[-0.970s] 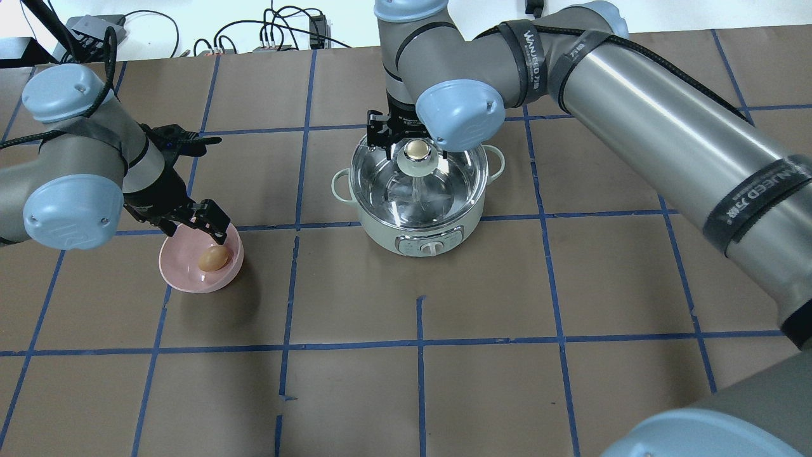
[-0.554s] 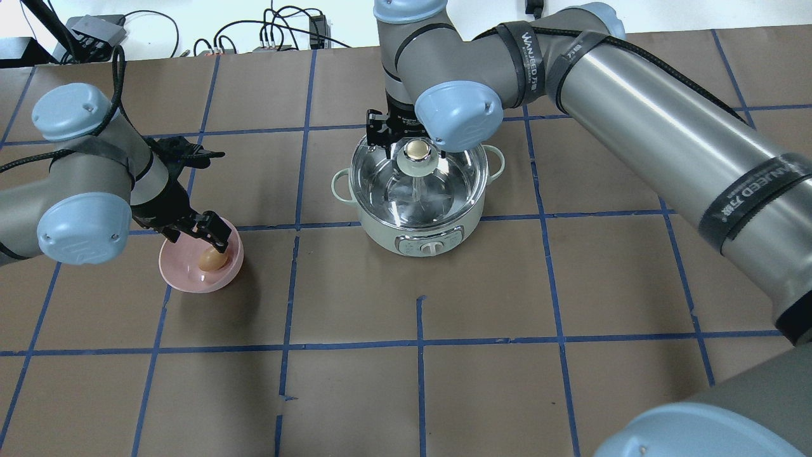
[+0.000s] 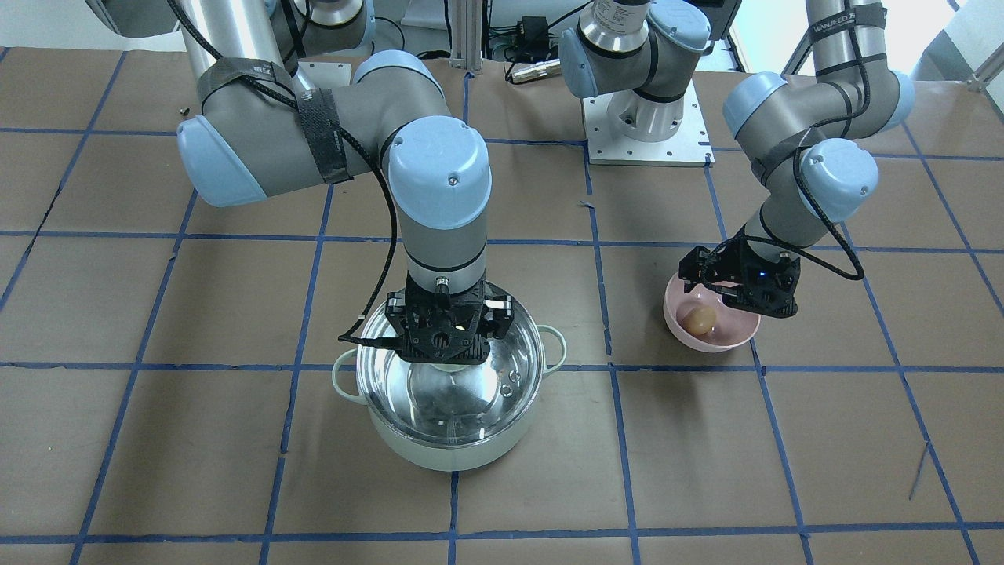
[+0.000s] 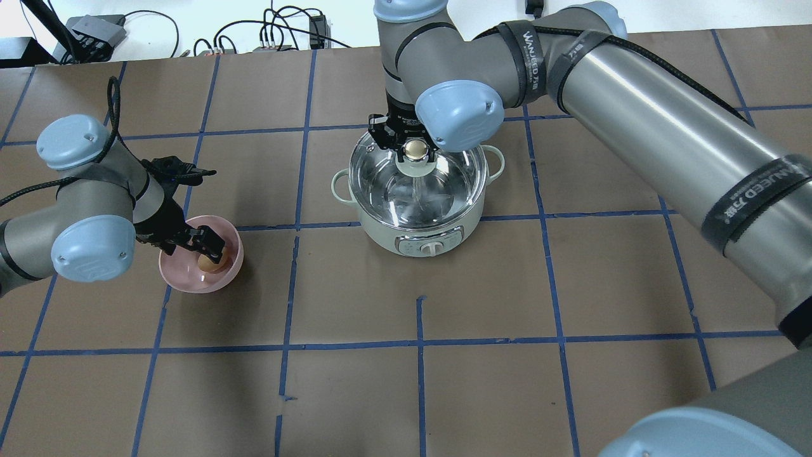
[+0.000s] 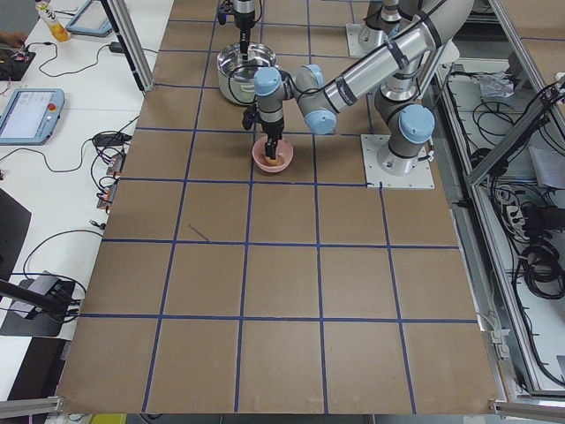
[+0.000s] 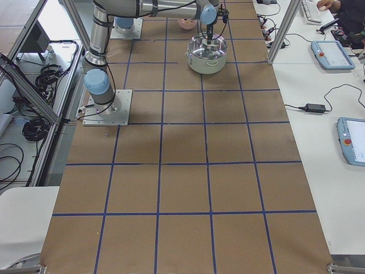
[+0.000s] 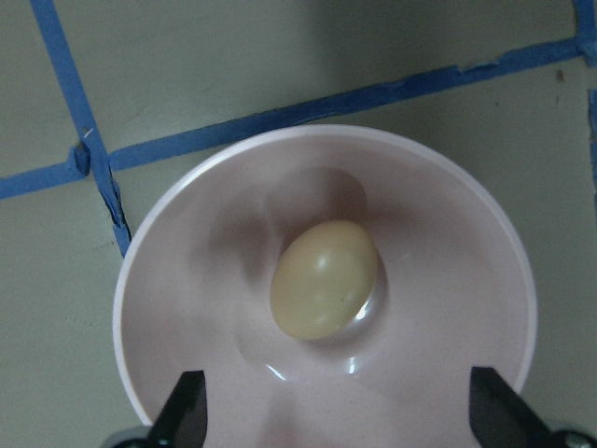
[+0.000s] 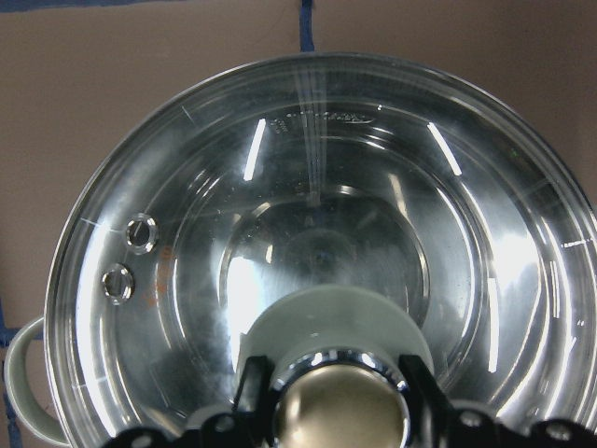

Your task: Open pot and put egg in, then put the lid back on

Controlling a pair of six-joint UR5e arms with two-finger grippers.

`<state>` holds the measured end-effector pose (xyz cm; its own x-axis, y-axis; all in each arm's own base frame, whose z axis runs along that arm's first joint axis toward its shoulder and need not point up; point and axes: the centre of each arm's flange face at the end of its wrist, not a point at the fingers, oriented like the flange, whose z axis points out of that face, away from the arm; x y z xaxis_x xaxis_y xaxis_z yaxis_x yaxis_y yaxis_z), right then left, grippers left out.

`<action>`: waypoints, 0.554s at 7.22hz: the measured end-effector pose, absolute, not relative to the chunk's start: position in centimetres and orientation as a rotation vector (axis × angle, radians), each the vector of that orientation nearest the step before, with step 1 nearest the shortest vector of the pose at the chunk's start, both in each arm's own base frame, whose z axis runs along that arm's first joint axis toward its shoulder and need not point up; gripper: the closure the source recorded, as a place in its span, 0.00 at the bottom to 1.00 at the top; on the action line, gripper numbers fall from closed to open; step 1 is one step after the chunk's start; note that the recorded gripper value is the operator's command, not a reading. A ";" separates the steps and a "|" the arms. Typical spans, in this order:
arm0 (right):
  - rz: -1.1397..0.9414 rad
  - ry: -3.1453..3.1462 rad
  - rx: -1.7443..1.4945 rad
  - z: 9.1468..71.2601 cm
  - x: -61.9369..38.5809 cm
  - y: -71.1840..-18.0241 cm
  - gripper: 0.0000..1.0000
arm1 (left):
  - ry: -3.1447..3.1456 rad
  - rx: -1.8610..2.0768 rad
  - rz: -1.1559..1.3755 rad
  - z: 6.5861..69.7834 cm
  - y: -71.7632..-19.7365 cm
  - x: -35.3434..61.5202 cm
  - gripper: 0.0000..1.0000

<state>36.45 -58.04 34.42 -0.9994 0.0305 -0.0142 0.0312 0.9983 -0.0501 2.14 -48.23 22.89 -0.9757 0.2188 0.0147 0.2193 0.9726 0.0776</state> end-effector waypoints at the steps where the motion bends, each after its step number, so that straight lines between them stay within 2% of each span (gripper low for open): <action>1: -0.081 3.127 0.047 34.5 36.4 -58.0 0.78 | -3.119 -0.348 -0.138 22.2 -48.1 2.2 0.01; 4: -0.137 3.112 0.046 39.0 35.2 -57.1 0.78 | -3.116 -0.344 -0.153 21.1 -48.0 2.1 0.02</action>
<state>35.20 -57.06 38.99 -0.9992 0.0286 -0.0275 0.0309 0.9957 -0.0878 2.14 -47.96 21.06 -0.9760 0.2176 0.0133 0.2178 0.9712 0.0967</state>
